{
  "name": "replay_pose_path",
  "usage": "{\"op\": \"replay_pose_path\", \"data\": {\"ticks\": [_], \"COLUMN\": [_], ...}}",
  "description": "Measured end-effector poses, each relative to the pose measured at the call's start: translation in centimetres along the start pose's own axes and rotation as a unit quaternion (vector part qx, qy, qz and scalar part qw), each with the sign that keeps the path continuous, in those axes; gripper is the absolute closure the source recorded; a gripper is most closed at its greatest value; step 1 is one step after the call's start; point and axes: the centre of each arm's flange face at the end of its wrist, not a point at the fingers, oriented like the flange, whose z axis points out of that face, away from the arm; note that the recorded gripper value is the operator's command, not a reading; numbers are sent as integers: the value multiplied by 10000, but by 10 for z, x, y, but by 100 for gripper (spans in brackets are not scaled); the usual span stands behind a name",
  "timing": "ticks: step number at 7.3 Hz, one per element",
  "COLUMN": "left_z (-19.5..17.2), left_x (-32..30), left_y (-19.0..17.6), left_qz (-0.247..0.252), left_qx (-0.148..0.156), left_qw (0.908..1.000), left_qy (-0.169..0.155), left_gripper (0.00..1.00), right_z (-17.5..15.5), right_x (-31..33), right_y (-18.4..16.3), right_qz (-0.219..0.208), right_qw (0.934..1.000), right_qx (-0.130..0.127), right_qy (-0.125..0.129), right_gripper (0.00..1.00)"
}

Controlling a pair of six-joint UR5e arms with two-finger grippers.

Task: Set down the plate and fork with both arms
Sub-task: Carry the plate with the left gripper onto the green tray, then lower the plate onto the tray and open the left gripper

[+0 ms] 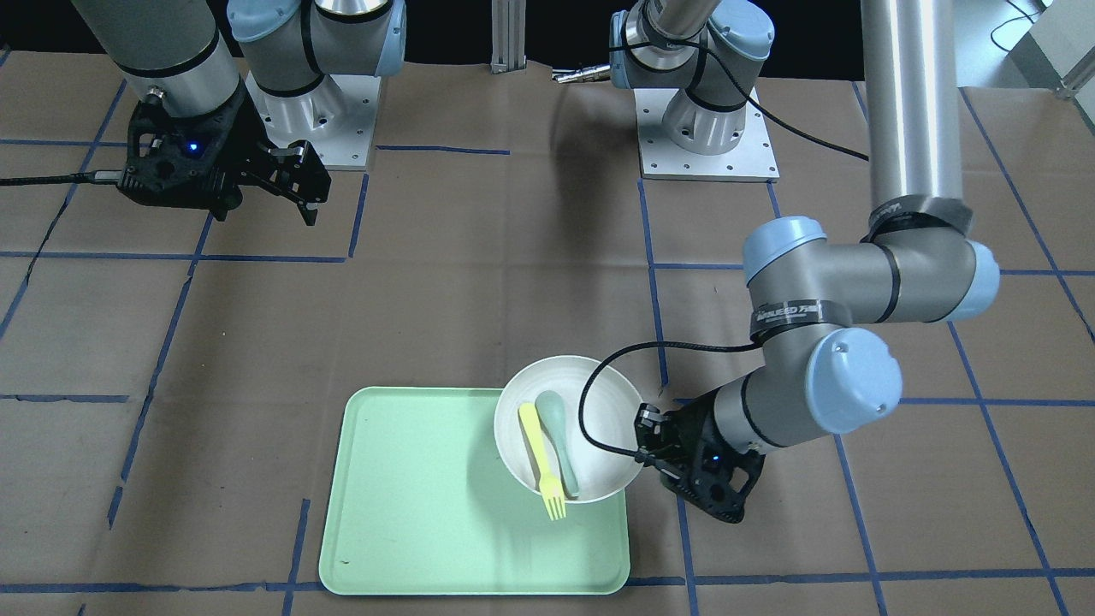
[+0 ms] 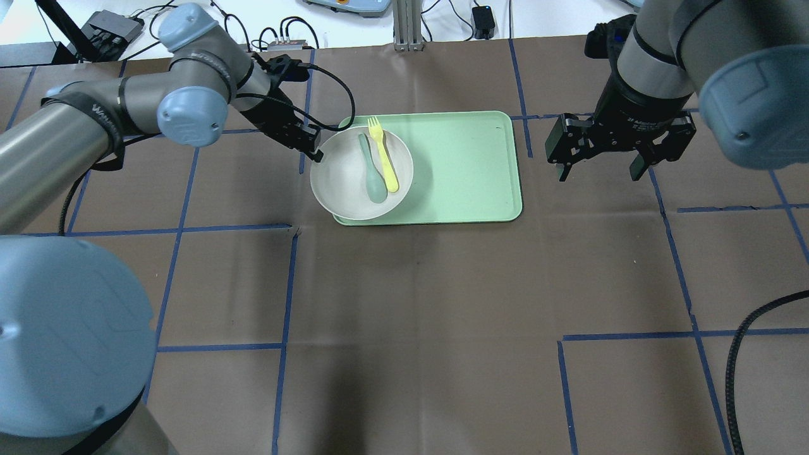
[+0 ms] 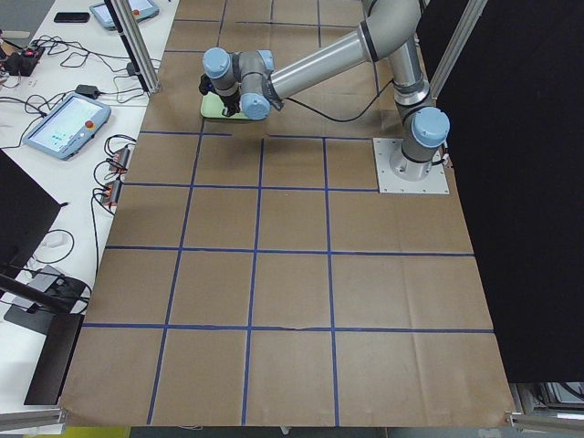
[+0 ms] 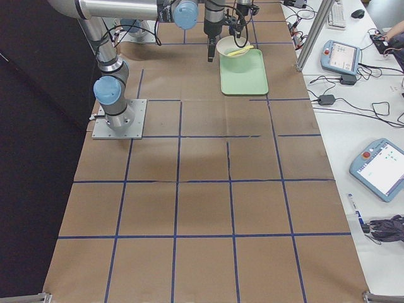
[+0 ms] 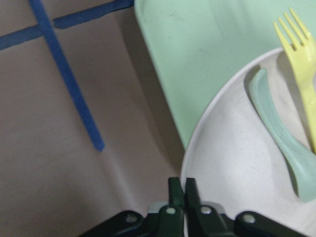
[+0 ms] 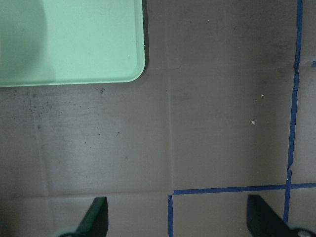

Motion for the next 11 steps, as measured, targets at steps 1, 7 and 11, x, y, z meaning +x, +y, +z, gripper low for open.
{"op": "replay_pose_path", "data": {"ticks": [1, 7, 11], "left_z": [17, 62, 67], "left_x": [16, 43, 35], "left_y": [-21, -92, -100], "left_qz": [178, 641, 652], "left_qx": [-93, -268, -281], "left_qw": [9998, 9975, 9973], "left_qy": [-14, -95, -175], "left_gripper": [100, 96, 42], "right_z": [0, 0, 0], "right_x": [0, 0, 0], "right_y": [0, 0, 0], "right_qz": [0, 0, 0], "right_qw": [10000, 10000, 10000], "right_qx": [2, 0, -1], "right_qy": [0, 0, 0], "right_gripper": [0, 0, 0]}}
